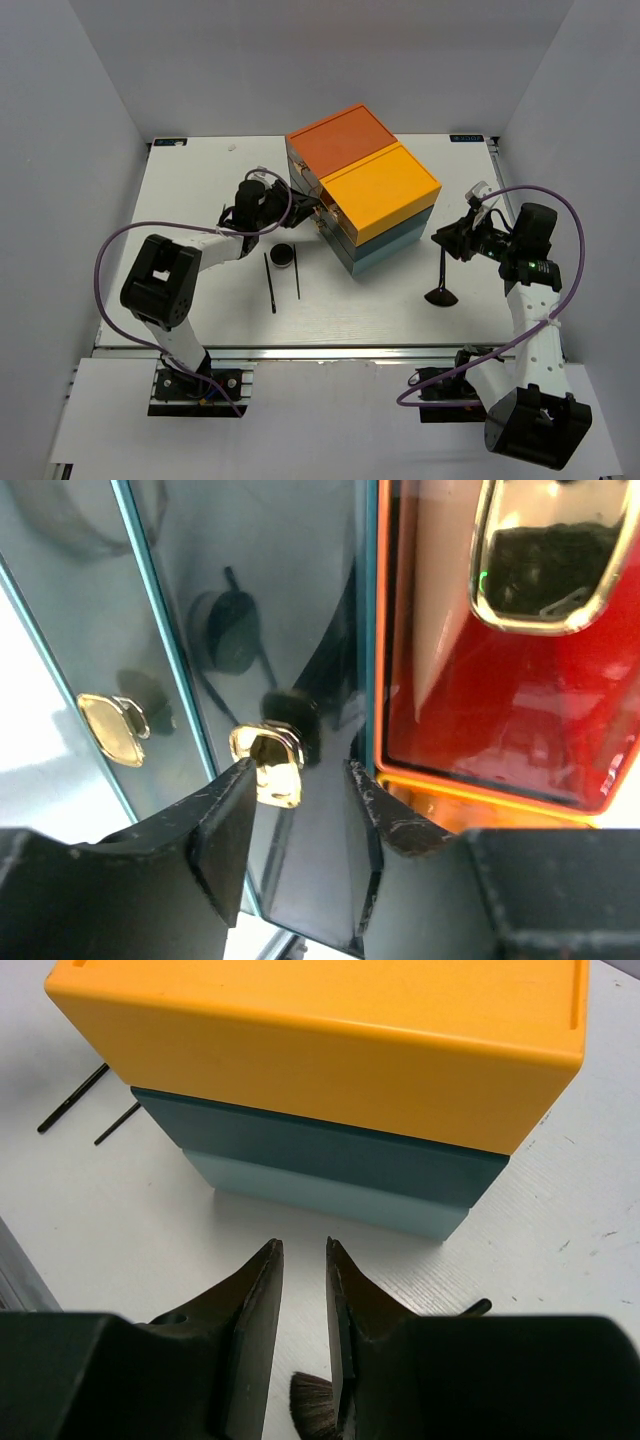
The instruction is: Organize the makeup
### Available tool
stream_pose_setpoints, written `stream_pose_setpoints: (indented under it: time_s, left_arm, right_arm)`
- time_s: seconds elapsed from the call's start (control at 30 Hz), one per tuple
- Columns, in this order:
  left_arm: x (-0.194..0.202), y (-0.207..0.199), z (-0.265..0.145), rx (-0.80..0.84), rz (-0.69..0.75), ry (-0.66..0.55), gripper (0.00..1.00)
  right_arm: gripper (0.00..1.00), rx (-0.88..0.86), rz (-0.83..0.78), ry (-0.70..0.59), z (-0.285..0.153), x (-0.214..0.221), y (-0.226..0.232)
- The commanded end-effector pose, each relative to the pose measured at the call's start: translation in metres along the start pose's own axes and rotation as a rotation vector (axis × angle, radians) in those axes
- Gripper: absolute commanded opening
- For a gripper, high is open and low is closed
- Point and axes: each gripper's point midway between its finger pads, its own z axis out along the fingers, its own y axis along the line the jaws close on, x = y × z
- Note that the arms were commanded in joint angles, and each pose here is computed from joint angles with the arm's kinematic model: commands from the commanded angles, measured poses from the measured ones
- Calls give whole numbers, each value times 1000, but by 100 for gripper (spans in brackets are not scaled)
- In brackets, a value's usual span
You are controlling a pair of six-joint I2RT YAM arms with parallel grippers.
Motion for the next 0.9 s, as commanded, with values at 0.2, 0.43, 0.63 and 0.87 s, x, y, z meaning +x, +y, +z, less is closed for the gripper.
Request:
stream_pose_setpoints:
  time_s: [0.2, 0.43, 0.63, 0.87]
  left_arm:
    - [13, 14, -7, -29, 23, 43, 40]
    - [18, 25, -14, -53, 27, 46, 27]
    - [13, 32, -33, -85, 34, 16, 27]
    - [11, 28, -50, -49, 54, -9, 34]
  right_arm:
    - [30, 7, -21, 1, 0, 0, -2]
    - [30, 4, -19, 1, 1, 0, -2]
    - [30, 3, -25, -4, 1, -3, -3]
    - [30, -5, -21, -5, 1, -2, -1]
